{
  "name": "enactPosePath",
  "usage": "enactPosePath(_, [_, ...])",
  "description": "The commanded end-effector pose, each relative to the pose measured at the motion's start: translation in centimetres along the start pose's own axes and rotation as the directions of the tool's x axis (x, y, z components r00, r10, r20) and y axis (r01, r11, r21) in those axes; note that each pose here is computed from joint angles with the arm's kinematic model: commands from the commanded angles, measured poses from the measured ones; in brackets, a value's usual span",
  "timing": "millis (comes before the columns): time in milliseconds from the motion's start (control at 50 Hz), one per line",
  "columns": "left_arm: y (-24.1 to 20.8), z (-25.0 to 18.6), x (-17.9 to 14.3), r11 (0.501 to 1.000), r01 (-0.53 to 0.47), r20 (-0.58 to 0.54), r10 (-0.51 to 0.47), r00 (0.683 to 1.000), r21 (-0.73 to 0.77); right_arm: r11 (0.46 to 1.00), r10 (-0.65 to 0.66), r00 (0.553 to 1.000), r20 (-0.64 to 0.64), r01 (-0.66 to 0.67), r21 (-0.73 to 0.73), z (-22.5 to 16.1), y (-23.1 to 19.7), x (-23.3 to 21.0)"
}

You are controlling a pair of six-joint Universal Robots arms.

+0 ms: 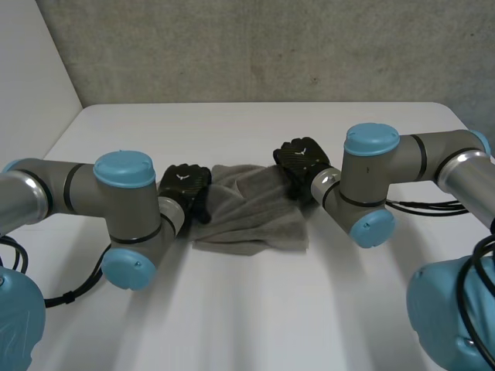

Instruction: Fold the towel.

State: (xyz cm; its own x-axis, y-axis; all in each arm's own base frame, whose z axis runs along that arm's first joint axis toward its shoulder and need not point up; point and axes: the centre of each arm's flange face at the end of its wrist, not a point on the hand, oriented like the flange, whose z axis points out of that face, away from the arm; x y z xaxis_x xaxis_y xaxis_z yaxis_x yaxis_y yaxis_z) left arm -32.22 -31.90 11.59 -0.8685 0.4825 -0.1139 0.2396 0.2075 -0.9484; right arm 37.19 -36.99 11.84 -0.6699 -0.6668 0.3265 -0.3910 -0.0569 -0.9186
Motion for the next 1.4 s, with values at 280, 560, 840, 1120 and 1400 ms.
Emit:
enactPosePath(280, [-22.0,-0.5,-7.5,0.736,-0.038,0.246,-0.177,0.953,0.676,0.812,0.109,0.914,-0.391,0.145,0.565,-2.0,-18.0,10.6])
enactPosePath(560, [-18.5,-1.9,-7.3,0.763,0.069,0.127,-0.194,0.973,0.643,0.956,-0.051,0.995,-0.086,0.073,0.284,-3.6,-13.9,6.7])
enactPosePath(840, [0.9,-4.7,-5.6,0.994,0.084,0.092,-0.09,0.992,0.075,0.984,-0.07,0.99,0.124,0.089,-0.154,-8.7,-2.5,2.5])
enactPosePath(1120, [1.6,-8.7,-7.1,0.999,0.024,0.144,-0.018,0.989,-0.039,0.957,-0.122,0.972,0.203,0.17,-0.236,-15.2,-1.7,0.3])
enactPosePath(1400, [2.1,-15.0,-4.6,0.969,0.033,0.056,-0.02,0.998,-0.245,0.873,-0.295,0.909,0.294,0.381,-0.303,-21.5,-0.8,-0.7])
